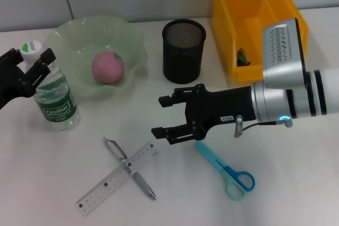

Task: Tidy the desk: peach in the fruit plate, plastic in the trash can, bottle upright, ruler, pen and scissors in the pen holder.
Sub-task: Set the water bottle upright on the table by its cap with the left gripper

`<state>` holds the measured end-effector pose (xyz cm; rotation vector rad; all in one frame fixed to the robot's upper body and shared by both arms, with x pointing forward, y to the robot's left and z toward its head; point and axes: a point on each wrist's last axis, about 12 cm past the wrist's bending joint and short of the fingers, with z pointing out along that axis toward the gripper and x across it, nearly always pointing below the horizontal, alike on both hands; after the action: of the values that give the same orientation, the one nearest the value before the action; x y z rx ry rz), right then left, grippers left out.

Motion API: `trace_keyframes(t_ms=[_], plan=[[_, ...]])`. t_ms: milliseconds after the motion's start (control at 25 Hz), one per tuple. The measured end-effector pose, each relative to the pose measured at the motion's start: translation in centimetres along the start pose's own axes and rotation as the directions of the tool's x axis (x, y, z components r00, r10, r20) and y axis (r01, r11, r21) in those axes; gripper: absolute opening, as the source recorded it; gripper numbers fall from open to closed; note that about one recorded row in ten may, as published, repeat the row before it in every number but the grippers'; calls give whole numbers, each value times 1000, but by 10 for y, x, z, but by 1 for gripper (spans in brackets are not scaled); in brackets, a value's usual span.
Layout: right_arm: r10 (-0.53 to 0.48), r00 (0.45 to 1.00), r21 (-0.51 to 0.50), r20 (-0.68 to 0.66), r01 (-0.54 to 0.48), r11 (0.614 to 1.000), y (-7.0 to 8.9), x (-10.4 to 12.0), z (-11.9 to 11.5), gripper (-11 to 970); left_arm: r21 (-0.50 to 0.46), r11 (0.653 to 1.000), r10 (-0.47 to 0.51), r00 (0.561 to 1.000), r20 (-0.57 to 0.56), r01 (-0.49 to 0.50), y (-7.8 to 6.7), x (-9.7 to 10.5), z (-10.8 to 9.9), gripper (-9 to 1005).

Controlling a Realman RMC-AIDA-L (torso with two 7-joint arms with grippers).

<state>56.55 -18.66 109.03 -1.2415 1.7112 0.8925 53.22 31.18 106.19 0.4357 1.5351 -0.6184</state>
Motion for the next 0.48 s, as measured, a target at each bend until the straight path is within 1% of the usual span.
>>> trace_keyframes(t_ms=[360,480], plan=[[-1,1000,-11,0,1,1000,1,0,0,768,7,1000,-2,1000,-1,2,-1,0,0,462],[-1,1000,-12,0,1,1000,1,0,0,768,8,1000,-2,1000,0,2,-1,0,0,569]])
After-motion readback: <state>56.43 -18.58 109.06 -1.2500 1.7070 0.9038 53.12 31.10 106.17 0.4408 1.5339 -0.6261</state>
